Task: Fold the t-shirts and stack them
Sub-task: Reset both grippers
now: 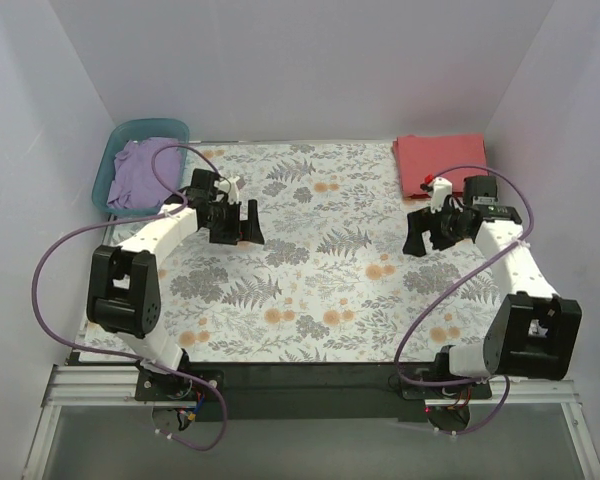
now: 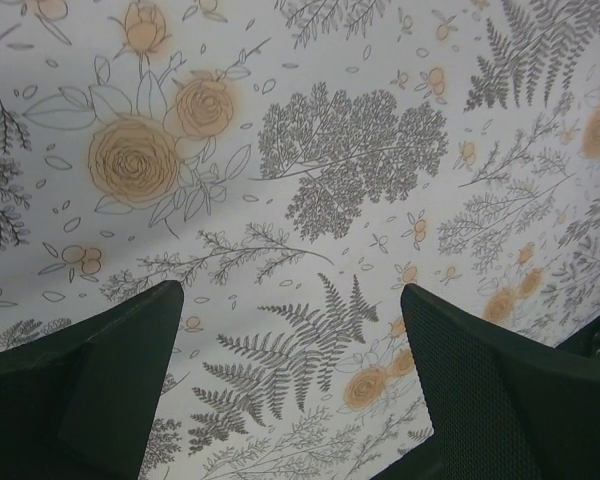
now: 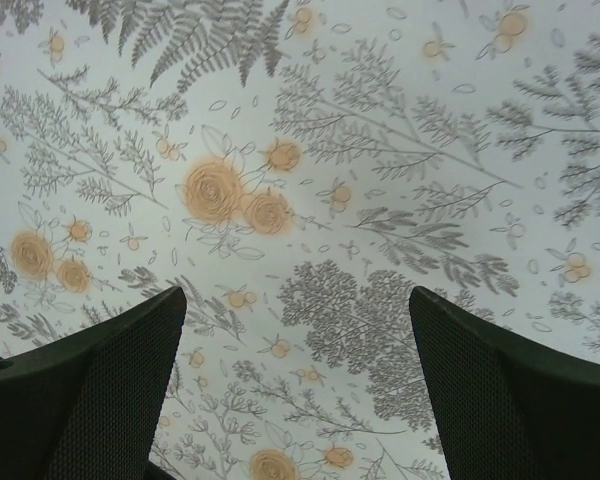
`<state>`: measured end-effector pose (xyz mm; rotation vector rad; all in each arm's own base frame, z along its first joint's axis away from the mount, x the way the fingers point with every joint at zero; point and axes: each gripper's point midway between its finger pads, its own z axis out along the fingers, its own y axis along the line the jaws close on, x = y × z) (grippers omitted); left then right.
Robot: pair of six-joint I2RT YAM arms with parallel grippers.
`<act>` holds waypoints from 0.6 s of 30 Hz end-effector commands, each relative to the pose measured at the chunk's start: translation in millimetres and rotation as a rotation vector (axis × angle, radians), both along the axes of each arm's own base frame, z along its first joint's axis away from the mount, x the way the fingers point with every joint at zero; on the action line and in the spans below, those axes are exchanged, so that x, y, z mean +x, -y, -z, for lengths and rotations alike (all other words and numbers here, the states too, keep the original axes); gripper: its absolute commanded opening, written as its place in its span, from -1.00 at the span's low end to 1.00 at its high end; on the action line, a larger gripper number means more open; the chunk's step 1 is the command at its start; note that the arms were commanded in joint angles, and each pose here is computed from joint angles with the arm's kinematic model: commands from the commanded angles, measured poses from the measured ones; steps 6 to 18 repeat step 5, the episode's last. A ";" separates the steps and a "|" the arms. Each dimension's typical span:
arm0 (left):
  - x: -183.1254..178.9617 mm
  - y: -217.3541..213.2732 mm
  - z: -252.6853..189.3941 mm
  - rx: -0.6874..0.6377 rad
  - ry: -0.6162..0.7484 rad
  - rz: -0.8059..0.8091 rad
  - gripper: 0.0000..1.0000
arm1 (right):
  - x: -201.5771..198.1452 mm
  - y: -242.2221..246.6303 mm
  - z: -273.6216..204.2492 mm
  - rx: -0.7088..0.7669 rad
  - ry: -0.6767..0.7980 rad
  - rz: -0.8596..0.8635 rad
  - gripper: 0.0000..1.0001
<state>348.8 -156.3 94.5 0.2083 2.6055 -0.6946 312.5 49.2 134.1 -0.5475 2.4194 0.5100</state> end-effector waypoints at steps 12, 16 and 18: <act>-14.3 -10.9 -38.3 0.017 0.147 0.004 0.81 | -15.1 -10.1 -7.3 -0.040 0.123 -0.014 0.97; -14.3 -10.9 -38.3 0.017 0.147 0.004 0.81 | -15.1 -10.1 -7.3 -0.040 0.123 -0.014 0.97; -14.3 -10.9 -38.3 0.017 0.147 0.004 0.81 | -15.1 -10.1 -7.3 -0.040 0.123 -0.014 0.97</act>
